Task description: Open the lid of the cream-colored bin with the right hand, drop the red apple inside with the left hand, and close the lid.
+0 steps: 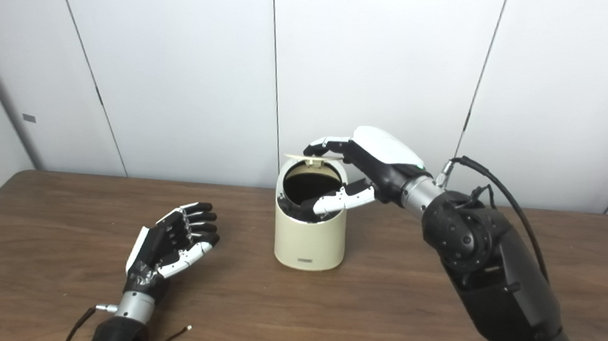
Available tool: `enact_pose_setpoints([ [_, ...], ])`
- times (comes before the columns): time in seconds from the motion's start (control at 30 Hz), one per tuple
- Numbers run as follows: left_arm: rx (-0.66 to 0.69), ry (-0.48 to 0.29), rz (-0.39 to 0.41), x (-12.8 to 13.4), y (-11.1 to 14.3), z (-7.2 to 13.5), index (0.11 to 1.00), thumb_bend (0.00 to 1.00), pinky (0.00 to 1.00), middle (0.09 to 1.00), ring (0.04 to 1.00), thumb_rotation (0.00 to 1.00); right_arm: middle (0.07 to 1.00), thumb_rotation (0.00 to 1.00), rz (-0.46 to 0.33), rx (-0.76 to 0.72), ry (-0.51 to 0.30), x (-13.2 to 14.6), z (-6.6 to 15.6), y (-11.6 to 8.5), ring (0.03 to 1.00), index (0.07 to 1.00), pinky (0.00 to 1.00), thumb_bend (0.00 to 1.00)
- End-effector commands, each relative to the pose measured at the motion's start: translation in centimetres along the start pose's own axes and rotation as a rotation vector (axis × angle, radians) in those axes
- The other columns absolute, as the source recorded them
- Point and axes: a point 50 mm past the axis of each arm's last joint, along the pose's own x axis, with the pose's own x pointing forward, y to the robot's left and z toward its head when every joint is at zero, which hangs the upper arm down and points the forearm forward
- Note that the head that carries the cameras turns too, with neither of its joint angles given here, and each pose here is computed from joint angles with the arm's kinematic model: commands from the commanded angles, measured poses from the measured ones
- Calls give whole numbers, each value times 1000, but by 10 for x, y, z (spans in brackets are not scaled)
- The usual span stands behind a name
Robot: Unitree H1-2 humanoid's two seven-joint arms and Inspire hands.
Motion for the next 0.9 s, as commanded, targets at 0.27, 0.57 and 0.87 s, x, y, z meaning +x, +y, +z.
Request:
enact_pose_setpoints([
  [0.27,-6,96,0,-27,-3,-26,723,621,548,691,646,134,798,611,-68,-98,-91,-7,16,-23,893,777,774,674],
  [0.57,-7,100,0,-27,-3,-25,722,613,549,695,649,114,772,591,-54,-202,-109,-11,18,-19,898,775,820,689],
  [0.87,-6,99,0,-28,-3,-24,726,617,543,692,647,122,767,651,-8,-304,-107,-13,21,-14,930,774,993,709],
])
